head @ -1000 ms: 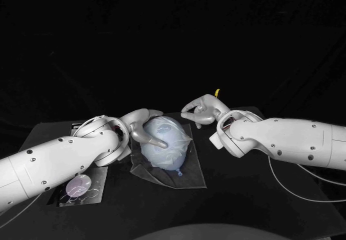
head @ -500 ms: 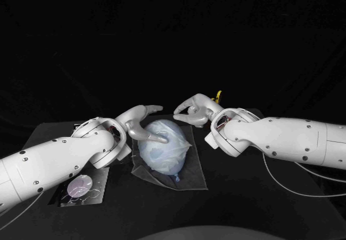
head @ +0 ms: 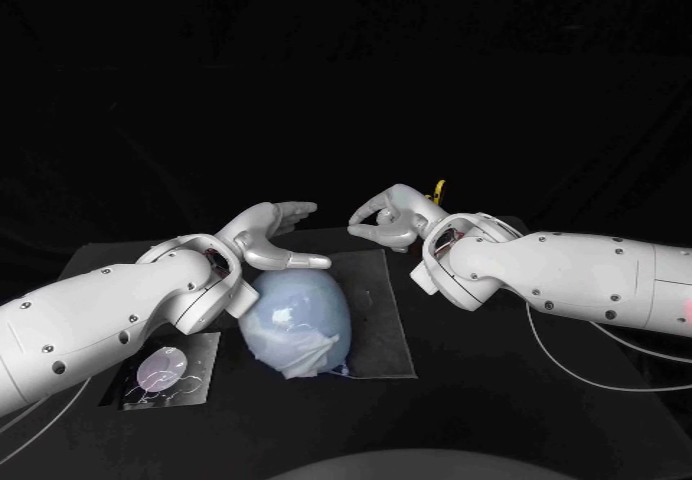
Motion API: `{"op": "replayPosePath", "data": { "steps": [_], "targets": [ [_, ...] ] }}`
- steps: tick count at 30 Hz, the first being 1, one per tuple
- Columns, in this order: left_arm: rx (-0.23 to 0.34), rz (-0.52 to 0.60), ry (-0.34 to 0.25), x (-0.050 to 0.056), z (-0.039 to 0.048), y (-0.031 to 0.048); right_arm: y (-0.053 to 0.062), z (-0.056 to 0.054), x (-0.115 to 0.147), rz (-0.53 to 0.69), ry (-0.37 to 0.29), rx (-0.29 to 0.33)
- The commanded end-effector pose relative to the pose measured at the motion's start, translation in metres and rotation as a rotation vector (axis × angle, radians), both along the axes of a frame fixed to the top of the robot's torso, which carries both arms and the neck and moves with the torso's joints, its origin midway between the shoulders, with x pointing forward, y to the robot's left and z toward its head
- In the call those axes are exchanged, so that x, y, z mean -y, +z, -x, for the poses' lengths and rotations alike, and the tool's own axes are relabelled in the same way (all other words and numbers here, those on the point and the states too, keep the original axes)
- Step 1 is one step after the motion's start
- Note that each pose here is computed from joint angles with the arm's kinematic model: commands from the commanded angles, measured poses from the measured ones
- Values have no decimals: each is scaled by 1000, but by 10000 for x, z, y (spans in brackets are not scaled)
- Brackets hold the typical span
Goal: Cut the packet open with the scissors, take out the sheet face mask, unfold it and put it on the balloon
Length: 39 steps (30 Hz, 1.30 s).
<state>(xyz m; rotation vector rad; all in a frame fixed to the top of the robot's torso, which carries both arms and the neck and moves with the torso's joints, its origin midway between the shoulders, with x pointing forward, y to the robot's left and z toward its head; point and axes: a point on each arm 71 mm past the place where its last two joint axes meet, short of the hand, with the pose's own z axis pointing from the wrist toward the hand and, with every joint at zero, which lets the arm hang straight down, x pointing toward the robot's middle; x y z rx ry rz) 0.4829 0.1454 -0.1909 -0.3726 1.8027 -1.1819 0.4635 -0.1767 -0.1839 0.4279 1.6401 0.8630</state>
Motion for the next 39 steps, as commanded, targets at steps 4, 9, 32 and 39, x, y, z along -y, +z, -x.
{"op": "replayPosePath", "data": {
  "steps": [4, 9, 32, 39],
  "targets": [
    [-95, 27, 12, -47, -4, -32, 19, 28, -35, -9, 21, 7],
    [-108, 55, -4, -142, 25, -19, 14, 48, -51, -14, 28, 1],
    [-110, 285, 133, -727, -16, 110, -86, 197, -138, -2, 129, 14],
    [-97, 316, 163, -925, -77, 250, -107, 214, -143, -9, 136, 19]
  ]
}}
